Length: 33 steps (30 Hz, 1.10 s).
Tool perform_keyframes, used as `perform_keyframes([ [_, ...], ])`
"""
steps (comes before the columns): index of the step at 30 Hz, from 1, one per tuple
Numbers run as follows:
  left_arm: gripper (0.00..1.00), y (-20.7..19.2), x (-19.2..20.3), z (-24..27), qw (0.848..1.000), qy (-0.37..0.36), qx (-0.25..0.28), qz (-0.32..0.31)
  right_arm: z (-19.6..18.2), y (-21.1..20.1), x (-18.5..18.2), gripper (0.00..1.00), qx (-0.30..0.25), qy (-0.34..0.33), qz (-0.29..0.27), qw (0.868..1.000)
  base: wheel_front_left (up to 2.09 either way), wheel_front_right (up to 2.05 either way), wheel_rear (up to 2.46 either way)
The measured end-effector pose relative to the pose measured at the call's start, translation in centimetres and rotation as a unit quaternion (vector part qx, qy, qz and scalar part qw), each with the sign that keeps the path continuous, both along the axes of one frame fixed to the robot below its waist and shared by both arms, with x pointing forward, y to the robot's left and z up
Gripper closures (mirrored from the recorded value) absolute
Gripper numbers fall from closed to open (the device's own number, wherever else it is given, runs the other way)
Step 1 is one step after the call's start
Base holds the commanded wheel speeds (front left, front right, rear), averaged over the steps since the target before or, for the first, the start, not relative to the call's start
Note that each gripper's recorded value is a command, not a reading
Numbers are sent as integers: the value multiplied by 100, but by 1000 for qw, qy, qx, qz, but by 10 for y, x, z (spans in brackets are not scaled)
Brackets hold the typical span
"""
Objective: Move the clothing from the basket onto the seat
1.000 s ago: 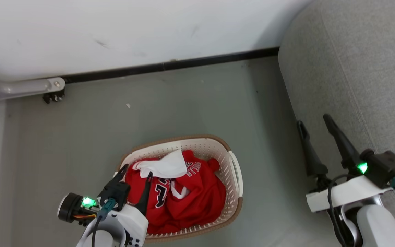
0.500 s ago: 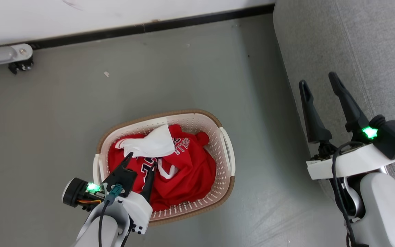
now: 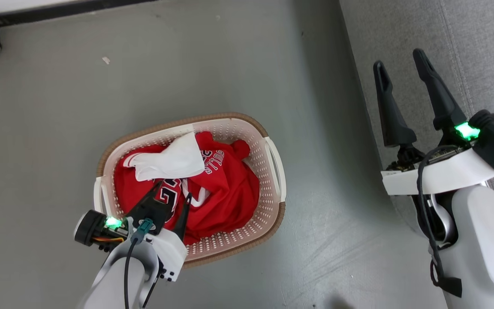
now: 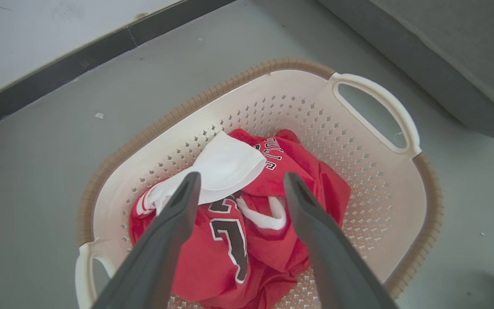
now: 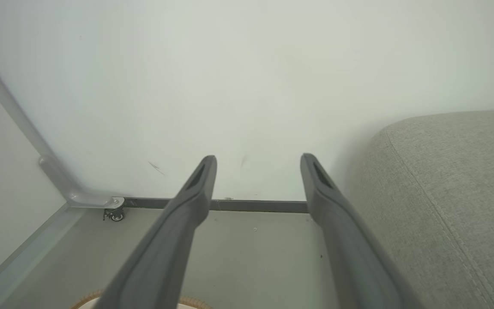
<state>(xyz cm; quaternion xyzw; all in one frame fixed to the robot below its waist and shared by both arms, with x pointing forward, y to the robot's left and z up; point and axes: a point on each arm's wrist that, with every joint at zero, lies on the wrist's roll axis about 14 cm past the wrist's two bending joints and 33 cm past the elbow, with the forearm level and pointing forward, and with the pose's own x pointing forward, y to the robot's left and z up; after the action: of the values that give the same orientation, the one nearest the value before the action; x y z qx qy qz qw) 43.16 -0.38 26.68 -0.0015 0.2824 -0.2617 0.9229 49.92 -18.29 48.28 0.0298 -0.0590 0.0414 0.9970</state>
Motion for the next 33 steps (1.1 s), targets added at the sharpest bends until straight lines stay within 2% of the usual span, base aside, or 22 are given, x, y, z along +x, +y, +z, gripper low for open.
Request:
perform_keyframes([
  [17,0,-6,-3,-45,999,48,13,-13,2,0,33,0,-7,-22,9,1000,0,0,0],
  [33,0,5,-14,-87,994,98,48,-19,-15,-5,45,0,0,-10,7,1000,0,0,0],
])
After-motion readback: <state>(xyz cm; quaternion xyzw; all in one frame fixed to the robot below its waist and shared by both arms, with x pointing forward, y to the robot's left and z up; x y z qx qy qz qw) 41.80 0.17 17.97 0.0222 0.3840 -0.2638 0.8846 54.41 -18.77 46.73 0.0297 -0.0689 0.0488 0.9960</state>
